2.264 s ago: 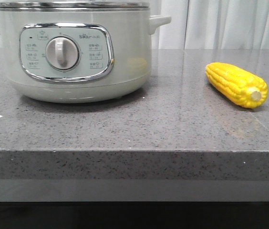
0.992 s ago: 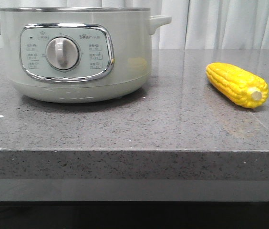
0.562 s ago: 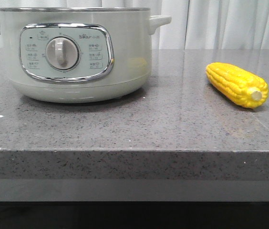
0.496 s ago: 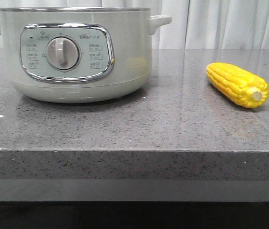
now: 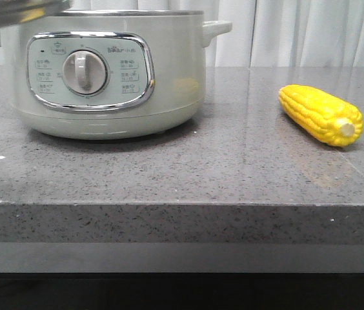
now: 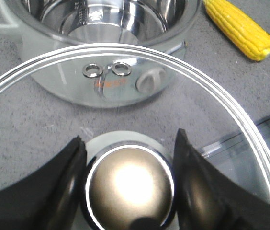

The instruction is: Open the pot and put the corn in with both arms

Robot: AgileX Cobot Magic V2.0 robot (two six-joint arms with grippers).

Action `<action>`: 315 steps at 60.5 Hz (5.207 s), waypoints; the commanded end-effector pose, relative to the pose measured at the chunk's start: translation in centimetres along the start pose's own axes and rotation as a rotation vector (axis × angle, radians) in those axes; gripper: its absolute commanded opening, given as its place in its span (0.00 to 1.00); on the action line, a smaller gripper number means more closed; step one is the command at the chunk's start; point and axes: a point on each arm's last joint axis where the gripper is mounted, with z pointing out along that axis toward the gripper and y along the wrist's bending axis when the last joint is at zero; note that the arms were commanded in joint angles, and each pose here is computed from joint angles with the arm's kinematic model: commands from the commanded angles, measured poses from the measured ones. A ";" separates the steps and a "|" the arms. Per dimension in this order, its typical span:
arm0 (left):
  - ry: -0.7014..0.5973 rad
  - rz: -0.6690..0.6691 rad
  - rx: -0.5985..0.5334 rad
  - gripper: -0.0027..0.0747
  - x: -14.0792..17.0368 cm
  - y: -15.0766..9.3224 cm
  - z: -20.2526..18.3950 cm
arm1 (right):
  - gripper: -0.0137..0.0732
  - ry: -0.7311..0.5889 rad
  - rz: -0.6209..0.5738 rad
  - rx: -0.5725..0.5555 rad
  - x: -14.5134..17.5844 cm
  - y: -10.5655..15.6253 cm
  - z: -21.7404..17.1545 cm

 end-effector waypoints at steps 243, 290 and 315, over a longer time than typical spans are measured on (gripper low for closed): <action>-0.232 -0.009 0.033 0.19 0.9 -0.6 -3.4 | 0.09 0.165 0.013 -0.364 -16.7 8.6 23.6; -0.240 -0.009 0.032 0.19 0.8 -0.6 -3.4 | 0.08 -0.161 -0.020 -0.079 -1.4 0.7 0.6; -0.189 0.047 0.005 0.19 -3.7 -0.5 -2.9 | 0.08 -0.292 -0.022 -0.076 2.9 0.7 -3.3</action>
